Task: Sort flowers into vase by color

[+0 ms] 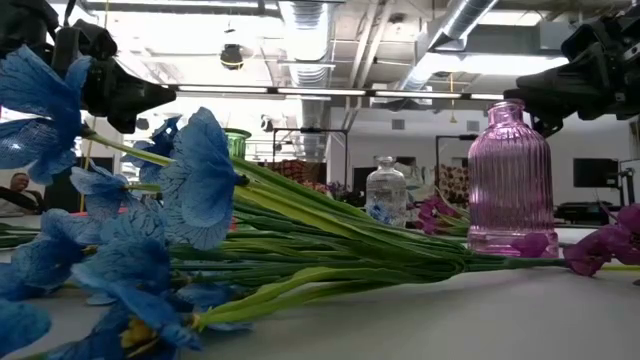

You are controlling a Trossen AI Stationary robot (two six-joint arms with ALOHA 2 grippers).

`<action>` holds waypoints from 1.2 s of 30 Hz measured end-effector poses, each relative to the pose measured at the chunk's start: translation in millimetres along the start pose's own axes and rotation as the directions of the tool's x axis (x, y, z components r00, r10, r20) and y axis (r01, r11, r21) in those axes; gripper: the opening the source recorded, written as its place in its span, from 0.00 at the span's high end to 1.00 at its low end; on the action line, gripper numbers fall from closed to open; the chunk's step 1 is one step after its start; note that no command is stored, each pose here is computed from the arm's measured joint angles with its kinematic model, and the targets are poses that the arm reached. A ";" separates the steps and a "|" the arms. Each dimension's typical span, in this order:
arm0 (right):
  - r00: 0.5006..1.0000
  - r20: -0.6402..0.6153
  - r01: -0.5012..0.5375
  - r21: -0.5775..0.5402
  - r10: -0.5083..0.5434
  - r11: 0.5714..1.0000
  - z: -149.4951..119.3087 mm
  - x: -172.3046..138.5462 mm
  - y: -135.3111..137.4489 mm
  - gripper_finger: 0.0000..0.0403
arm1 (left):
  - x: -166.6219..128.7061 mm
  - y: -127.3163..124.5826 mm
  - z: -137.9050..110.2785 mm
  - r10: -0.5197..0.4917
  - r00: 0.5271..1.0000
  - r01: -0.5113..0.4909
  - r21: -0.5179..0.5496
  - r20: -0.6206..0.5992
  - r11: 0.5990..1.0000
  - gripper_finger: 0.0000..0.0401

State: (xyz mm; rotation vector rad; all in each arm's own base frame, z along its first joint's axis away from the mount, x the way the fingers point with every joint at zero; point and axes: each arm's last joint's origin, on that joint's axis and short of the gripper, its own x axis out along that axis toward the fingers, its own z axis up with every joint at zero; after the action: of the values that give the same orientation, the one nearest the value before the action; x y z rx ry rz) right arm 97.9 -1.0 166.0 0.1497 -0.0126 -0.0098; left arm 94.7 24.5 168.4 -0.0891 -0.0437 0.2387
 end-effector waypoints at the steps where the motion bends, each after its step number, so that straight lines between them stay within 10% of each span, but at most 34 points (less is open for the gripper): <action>1: 1.000 0.000 0.000 0.000 0.000 1.000 0.1 0.0 0.0 0.61 | 0.0 0.0 0.2 0.000 1.000 0.000 0.000 0.001 1.000 1.00; 36: 1.000 0.014 -0.002 0.000 0.002 1.000 1.3 0.0 0.2 0.61 | 0.0 1.1 0.1 0.037 0.999 -0.037 0.041 0.004 0.998 1.00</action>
State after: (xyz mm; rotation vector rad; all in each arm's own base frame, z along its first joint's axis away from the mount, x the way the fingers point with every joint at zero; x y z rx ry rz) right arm 97.9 -1.0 167.3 0.1496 -0.0268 -0.0087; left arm 94.4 25.5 168.4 -0.0488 -0.0402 0.2769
